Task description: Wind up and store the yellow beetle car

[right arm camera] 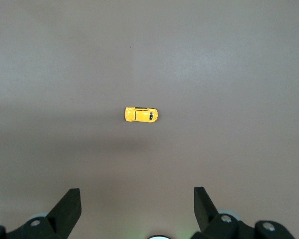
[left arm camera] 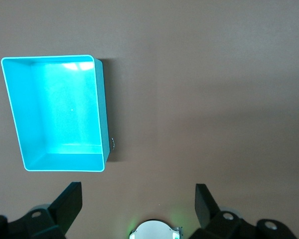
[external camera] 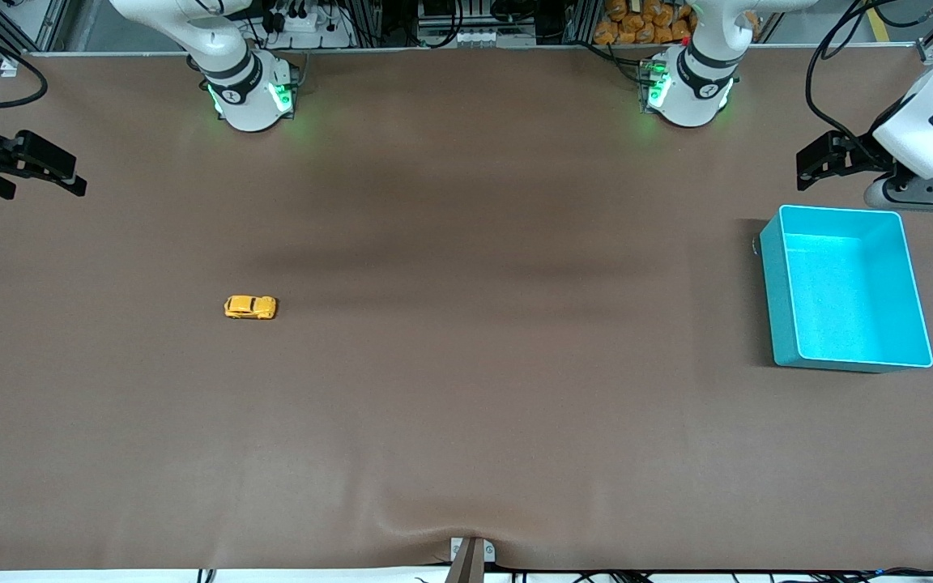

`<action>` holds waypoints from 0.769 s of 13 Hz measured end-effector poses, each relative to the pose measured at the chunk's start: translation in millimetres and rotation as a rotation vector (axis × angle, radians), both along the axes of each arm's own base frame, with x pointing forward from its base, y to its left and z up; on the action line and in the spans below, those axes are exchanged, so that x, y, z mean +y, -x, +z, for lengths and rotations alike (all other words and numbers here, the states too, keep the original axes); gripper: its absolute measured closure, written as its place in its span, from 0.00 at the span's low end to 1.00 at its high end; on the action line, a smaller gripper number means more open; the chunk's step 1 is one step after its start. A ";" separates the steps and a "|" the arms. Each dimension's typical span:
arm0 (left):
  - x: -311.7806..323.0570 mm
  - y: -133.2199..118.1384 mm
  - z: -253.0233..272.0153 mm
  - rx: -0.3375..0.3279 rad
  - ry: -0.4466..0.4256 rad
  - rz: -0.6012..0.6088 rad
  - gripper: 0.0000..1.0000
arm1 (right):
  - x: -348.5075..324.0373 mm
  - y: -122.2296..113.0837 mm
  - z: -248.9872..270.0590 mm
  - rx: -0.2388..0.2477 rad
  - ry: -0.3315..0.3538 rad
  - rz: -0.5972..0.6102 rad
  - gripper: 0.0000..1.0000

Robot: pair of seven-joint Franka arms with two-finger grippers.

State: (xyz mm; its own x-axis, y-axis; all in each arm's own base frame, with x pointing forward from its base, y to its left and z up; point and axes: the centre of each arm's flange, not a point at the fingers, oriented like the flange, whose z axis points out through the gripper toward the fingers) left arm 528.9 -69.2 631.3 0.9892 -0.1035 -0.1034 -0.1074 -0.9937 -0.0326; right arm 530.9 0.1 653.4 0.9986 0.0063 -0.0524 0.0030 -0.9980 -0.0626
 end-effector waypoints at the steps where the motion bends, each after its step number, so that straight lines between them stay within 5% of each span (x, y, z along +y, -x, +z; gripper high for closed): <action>1: -0.1 0.1 0.0 0.001 0.000 0.000 0.00 | -0.2 0.0 -0.6 0.001 0.000 0.000 0.00; 10: -3.6 1.2 -0.3 0.006 -0.001 -0.007 0.00 | -4.6 -1.5 -15.0 0.019 0.001 -0.009 0.00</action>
